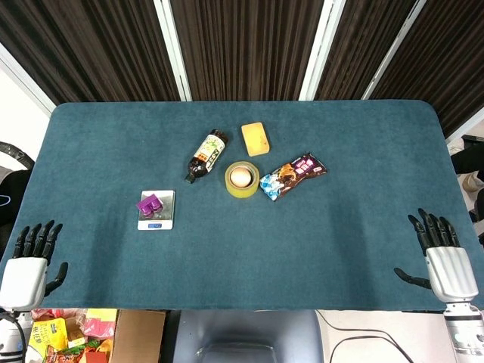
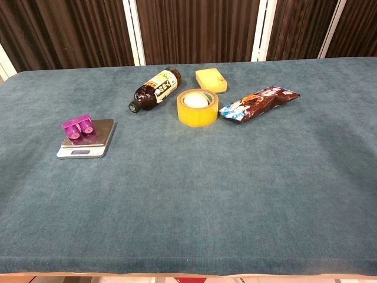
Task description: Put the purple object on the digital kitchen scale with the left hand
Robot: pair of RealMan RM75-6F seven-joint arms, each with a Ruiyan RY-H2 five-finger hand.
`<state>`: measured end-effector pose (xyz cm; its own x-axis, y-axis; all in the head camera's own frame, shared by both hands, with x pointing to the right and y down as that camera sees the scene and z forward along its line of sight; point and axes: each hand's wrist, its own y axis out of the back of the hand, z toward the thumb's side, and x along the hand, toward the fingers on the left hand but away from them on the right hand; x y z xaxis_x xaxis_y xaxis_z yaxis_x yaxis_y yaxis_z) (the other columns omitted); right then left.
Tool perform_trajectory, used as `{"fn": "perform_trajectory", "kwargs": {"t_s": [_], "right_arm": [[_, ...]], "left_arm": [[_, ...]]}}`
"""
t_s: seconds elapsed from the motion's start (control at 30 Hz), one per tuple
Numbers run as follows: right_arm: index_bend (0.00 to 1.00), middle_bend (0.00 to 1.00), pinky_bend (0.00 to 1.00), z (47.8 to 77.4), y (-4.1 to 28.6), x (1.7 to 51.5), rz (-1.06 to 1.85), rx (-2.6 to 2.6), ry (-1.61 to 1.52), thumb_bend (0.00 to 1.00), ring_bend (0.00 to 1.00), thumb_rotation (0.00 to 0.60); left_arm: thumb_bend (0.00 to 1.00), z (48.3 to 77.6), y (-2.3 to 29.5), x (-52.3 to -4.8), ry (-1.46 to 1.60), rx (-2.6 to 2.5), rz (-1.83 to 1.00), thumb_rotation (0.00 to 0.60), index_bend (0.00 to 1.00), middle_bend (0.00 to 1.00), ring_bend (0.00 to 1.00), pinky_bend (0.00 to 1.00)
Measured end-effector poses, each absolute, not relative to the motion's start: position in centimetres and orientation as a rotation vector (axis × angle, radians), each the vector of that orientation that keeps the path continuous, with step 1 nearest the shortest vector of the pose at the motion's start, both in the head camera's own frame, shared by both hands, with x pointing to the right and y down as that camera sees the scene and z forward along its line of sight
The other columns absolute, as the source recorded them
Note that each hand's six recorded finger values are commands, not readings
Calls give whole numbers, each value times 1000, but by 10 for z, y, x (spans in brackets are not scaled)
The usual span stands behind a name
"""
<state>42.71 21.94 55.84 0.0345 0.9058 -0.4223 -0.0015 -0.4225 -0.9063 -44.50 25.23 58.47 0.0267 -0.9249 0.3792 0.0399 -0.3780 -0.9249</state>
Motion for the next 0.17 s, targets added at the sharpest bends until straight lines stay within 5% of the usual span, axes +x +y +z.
{"fn": "perform_trajectory", "kwargs": {"t_s": [0.17], "right_arm": [[0, 0, 0, 558, 220, 427, 1487, -1549, -947, 154, 0, 600]], "left_arm": [[379, 587, 257, -443, 920, -1476, -1492, 600, 0, 25, 0, 38]]}}
